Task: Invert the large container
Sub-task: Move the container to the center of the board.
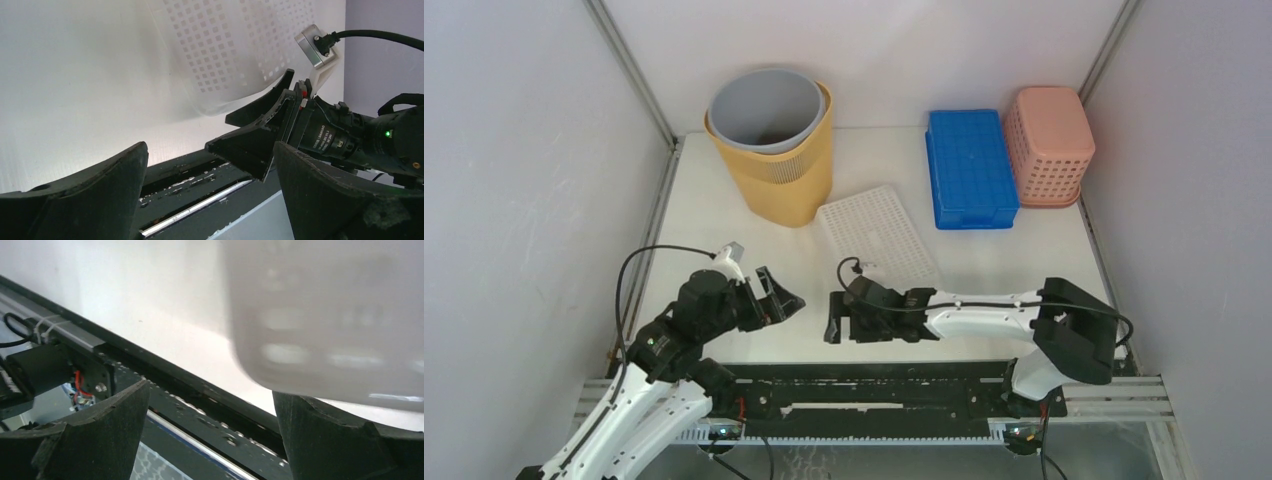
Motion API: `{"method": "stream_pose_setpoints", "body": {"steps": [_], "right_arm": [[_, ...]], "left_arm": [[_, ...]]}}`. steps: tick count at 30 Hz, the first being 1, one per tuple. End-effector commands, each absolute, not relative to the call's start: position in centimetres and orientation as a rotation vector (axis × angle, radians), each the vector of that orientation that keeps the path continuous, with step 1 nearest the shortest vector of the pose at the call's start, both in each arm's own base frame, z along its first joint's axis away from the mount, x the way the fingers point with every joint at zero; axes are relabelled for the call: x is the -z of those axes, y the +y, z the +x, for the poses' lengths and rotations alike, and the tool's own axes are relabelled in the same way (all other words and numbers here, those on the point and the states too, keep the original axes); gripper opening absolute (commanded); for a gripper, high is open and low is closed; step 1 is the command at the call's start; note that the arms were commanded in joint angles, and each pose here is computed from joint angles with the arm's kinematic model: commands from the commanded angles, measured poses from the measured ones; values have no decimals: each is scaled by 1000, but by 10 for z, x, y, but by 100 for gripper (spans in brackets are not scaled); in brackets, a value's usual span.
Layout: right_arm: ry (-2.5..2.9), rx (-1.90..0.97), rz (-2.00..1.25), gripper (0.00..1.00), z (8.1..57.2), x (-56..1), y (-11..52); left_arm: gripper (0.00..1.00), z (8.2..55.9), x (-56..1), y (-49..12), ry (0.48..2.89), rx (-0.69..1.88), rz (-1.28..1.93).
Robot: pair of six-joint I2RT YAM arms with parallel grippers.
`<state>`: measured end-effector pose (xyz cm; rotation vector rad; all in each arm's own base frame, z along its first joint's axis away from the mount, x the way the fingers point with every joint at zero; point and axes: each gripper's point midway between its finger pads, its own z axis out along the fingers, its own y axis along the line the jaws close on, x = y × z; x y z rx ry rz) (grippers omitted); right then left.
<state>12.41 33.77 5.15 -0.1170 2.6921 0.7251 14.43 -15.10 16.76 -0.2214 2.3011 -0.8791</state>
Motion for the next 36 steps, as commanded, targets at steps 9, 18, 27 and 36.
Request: {"method": "stream_pose_setpoints", "body": {"steps": [9, 18, 27, 36], "right_arm": [[2649, -853, -322, 100, 139, -74, 389], [2599, -860, -366, 100, 175, -91, 379], [2412, -958, -476, 100, 177, -180, 375], [2416, -831, -460, 100, 155, -204, 322]], "left_arm": [[100, 149, -178, -152, 2232, 900, -191], [100, 148, -176, -152, 2240, 895, -194], [100, 147, -174, -151, 2235, 904, -206], [100, 152, -172, -155, 2248, 901, -197]]}}
